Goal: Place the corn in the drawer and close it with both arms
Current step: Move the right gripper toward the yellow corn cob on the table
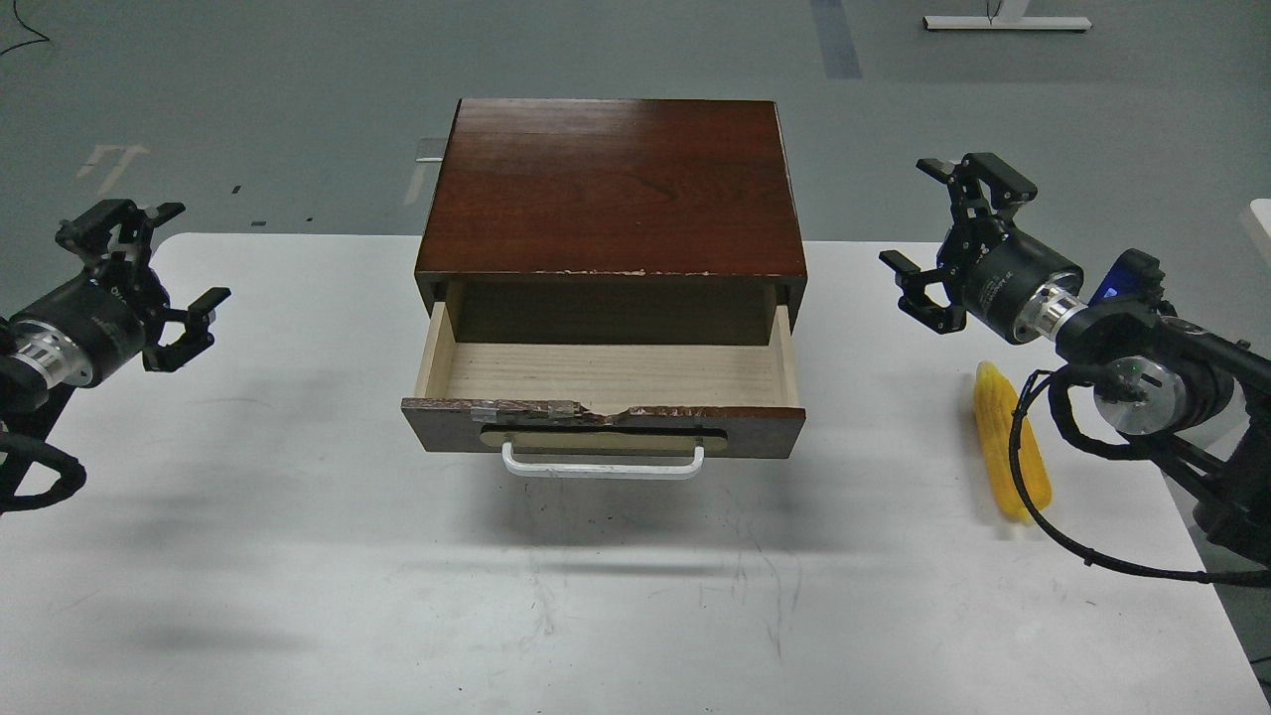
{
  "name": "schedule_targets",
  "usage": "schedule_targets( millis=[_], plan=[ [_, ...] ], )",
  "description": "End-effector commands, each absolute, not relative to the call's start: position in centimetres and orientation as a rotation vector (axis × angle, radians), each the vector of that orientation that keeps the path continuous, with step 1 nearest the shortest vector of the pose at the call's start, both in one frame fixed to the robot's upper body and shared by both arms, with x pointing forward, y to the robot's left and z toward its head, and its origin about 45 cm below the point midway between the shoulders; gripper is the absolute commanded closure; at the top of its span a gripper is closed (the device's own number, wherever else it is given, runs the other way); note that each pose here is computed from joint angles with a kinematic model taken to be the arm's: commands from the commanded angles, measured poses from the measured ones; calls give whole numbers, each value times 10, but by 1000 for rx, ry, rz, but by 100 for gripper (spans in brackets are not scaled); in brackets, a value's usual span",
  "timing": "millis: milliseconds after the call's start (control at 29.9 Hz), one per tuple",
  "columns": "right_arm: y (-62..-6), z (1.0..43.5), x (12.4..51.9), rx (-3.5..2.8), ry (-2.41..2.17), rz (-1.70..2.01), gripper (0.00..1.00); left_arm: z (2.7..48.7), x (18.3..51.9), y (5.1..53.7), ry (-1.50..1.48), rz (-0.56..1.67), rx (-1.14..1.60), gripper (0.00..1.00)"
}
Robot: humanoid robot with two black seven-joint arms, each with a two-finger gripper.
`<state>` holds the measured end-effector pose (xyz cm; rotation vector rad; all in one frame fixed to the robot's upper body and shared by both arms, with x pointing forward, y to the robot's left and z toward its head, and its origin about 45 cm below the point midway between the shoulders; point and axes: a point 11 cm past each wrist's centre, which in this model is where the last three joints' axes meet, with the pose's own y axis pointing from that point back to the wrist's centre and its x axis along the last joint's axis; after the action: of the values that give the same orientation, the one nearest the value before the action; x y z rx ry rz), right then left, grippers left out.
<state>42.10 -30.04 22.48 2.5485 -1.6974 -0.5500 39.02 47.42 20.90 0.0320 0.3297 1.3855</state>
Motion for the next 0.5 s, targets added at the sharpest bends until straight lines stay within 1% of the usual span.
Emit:
schedule_targets(
  millis=[0, 201, 468],
  plan=[
    [-304, 222, 419, 2533, -1694, -549, 0, 212, 387, 477, 283, 1399, -23, 2],
    [-306, 223, 418, 2536, -1698, -549, 0, 211, 384, 481, 260, 1410, -35, 2],
    [-306, 227, 420, 2548, -1696, -541, 0, 208, 386, 471, 271, 1388, -39, 2]
  ],
)
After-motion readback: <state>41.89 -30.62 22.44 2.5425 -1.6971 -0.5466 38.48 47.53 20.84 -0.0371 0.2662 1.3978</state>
